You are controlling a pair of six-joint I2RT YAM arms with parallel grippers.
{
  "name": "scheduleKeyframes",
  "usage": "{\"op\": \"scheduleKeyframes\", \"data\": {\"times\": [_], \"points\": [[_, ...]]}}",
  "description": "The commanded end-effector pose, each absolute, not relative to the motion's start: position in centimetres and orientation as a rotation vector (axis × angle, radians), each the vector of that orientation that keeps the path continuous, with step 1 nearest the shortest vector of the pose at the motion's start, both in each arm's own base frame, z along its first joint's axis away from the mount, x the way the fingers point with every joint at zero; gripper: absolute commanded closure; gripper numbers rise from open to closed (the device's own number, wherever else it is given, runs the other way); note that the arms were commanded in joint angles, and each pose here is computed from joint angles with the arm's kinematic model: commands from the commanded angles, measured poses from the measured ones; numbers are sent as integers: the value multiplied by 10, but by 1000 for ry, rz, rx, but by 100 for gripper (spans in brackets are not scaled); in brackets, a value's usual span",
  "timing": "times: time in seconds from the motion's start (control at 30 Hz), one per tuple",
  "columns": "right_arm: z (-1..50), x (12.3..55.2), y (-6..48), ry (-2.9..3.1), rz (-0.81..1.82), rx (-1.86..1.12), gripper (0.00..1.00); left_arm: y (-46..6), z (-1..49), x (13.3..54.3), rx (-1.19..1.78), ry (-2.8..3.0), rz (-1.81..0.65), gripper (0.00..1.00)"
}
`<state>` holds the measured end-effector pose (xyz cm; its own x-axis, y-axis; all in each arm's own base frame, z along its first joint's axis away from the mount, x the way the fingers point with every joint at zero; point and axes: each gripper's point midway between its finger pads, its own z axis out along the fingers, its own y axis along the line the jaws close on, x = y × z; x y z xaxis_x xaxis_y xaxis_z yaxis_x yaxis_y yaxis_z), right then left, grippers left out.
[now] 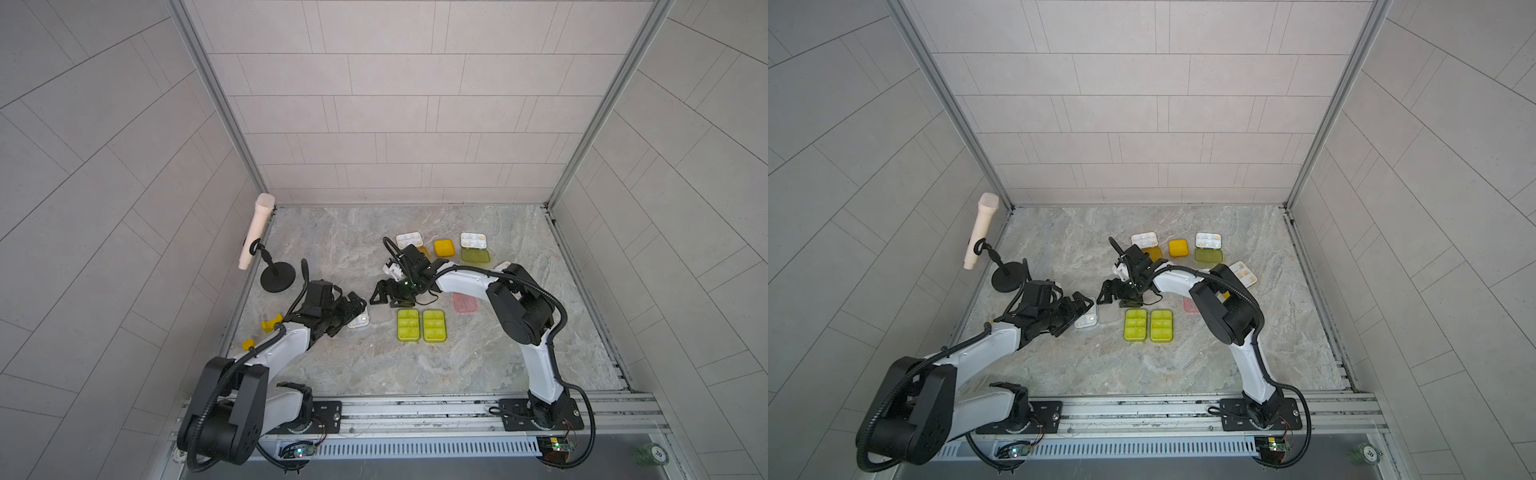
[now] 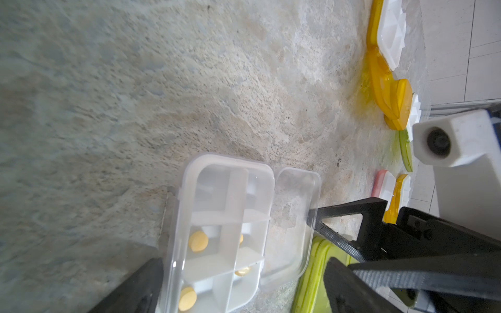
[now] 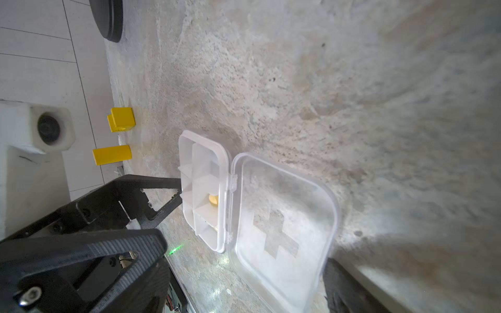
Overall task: Close pillboxes
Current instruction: Close the lid on the pillbox.
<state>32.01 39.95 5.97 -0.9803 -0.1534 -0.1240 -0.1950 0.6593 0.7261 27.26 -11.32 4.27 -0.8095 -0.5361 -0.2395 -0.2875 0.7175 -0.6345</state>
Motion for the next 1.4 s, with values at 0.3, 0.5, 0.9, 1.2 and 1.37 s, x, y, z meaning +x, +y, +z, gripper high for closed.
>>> {"op": "scheduleKeyframes", "data": {"times": [0.3, 0.5, 0.9, 1.2, 1.37], "points": [[101, 318, 404, 2720, 1324, -322, 10, -113, 50, 278, -624, 2494, -835, 3], [108, 317, 409, 2696, 1378, -316, 11, -116, 54, 280, -623, 2463, -873, 3], [123, 316, 411, 2664, 1392, -320, 11, -117, 64, 282, -670, 2371, -933, 1], [131, 315, 419, 2649, 1403, -339, 11, -95, 70, 275, -784, 2334, -819, 1], [130, 313, 424, 2659, 1364, -359, 11, -63, 86, 264, -925, 2221, -674, 1]]}}
